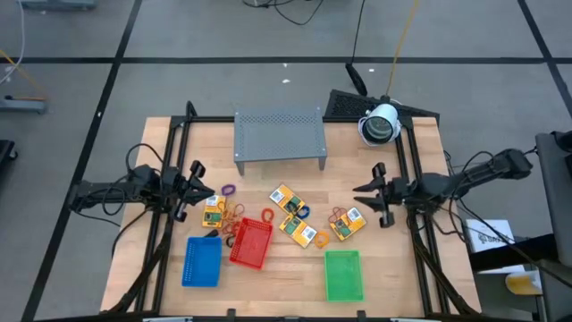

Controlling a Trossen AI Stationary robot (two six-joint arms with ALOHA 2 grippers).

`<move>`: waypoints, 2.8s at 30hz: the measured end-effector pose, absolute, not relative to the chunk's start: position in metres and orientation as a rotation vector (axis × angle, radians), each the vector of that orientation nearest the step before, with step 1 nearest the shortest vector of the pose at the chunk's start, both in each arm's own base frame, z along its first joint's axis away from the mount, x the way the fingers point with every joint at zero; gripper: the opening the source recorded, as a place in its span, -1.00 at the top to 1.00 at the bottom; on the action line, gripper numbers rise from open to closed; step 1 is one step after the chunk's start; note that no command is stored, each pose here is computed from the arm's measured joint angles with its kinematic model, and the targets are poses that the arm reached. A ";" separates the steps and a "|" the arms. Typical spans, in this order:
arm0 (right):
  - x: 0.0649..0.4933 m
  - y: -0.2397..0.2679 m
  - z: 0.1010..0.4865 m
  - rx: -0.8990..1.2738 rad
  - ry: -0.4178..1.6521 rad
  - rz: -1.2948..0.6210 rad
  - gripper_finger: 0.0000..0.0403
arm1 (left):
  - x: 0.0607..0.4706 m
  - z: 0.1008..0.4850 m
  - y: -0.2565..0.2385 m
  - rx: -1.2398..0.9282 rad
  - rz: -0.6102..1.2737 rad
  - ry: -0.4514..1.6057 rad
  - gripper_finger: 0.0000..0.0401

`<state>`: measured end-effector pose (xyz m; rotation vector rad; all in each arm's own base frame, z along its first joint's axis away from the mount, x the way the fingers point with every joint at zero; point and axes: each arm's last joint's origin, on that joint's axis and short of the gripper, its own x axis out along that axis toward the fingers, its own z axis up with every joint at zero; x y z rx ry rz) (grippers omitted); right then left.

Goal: Pick & Place Office Desk Supplies
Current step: Put the top black rubber band into the green basket

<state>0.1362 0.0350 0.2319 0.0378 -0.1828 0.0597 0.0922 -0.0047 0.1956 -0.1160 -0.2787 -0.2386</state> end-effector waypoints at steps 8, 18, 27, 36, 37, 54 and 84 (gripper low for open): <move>0.175 0.047 0.274 -0.095 0.023 0.062 0.50 | 0.092 0.196 -0.005 -0.015 -0.223 -0.290 0.84; 0.233 0.049 0.318 -0.256 0.469 0.081 0.50 | 0.091 0.198 -0.004 0.018 -0.212 -0.323 0.84; 0.292 0.034 0.316 -0.196 0.732 0.277 0.50 | 0.092 0.198 -0.003 0.002 -0.177 -0.324 0.84; 0.336 0.015 0.269 -0.094 0.896 0.340 0.50 | 0.092 0.198 -0.003 -0.063 -0.165 -0.318 0.84; 0.339 0.014 0.263 -0.089 0.916 0.338 0.50 | 0.092 0.198 -0.003 -0.074 -0.167 -0.315 0.84; 0.368 0.011 0.224 -0.087 0.927 0.328 0.50 | 0.089 0.212 -0.002 -0.141 -0.111 0.004 0.84; 0.385 0.007 0.190 -0.093 0.930 0.321 0.50 | 0.120 0.205 -0.001 -0.075 -0.101 0.147 0.84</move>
